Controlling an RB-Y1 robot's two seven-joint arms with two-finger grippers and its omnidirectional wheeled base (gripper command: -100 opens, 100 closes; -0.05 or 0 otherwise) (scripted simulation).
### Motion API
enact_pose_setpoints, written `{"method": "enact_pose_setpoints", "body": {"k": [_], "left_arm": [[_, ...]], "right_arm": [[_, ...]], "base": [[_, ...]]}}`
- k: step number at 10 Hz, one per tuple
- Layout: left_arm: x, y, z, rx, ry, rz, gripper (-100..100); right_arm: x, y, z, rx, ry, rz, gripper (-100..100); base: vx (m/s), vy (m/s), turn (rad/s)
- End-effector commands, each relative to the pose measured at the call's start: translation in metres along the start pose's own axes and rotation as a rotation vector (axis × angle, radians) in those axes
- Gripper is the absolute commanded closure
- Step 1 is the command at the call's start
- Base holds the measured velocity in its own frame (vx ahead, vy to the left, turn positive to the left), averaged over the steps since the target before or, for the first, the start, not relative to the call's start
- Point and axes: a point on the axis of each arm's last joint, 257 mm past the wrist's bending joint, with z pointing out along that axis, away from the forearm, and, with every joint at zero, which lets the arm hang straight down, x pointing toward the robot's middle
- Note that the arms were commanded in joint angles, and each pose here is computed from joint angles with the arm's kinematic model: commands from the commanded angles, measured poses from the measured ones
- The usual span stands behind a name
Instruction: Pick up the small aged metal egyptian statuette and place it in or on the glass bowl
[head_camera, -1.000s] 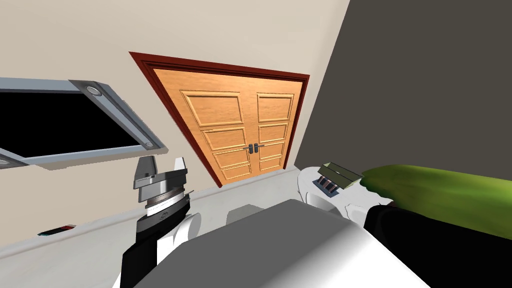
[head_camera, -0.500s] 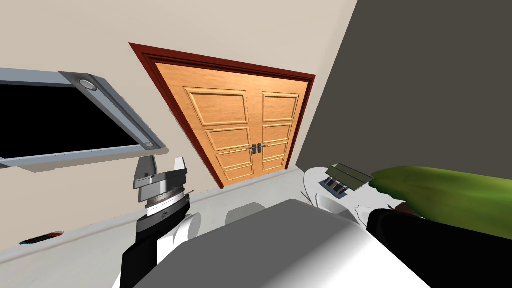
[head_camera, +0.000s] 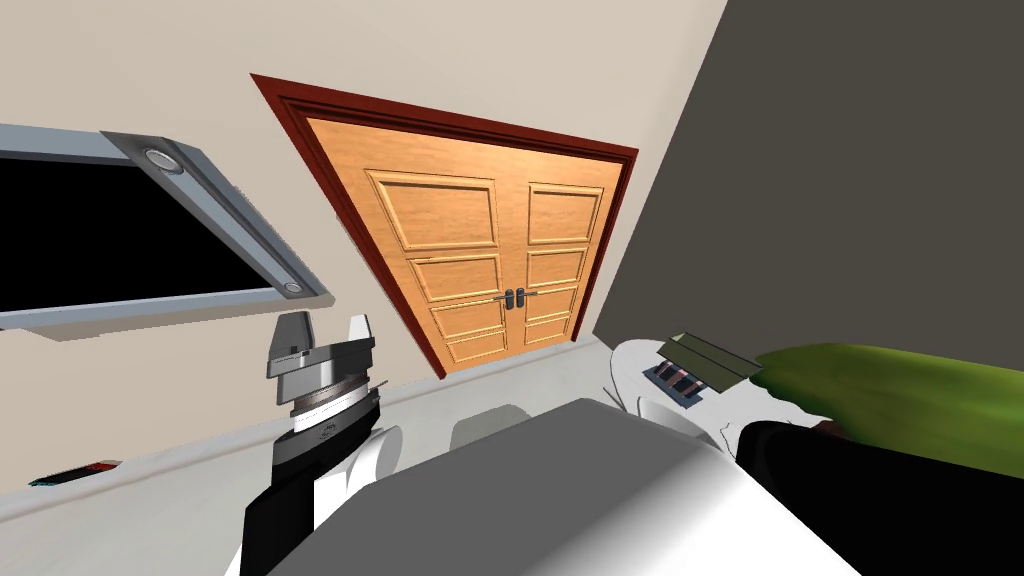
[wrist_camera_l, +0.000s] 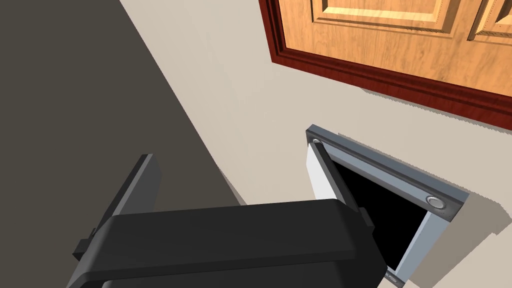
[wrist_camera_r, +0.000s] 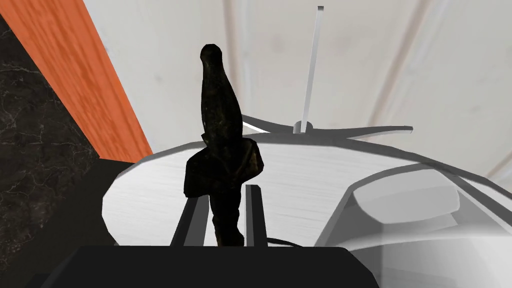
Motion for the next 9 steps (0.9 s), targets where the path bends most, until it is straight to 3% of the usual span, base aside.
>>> {"method": "enact_pose_setpoints", "body": {"k": [1, 9], "left_arm": [[0.000, 0.000, 0.000, 0.000, 0.000, 0.000, 0], [0.000, 0.000, 0.000, 0.000, 0.000, 0.000, 0]], "right_arm": [[0.002, 0.007, -0.008, -0.011, 0.004, 0.000, 100], [0.021, 0.057, -0.050, -0.101, 0.025, 0.019, 100]], "base": [[0.046, -0.099, 0.029], [0.040, -0.157, 0.053]]}}
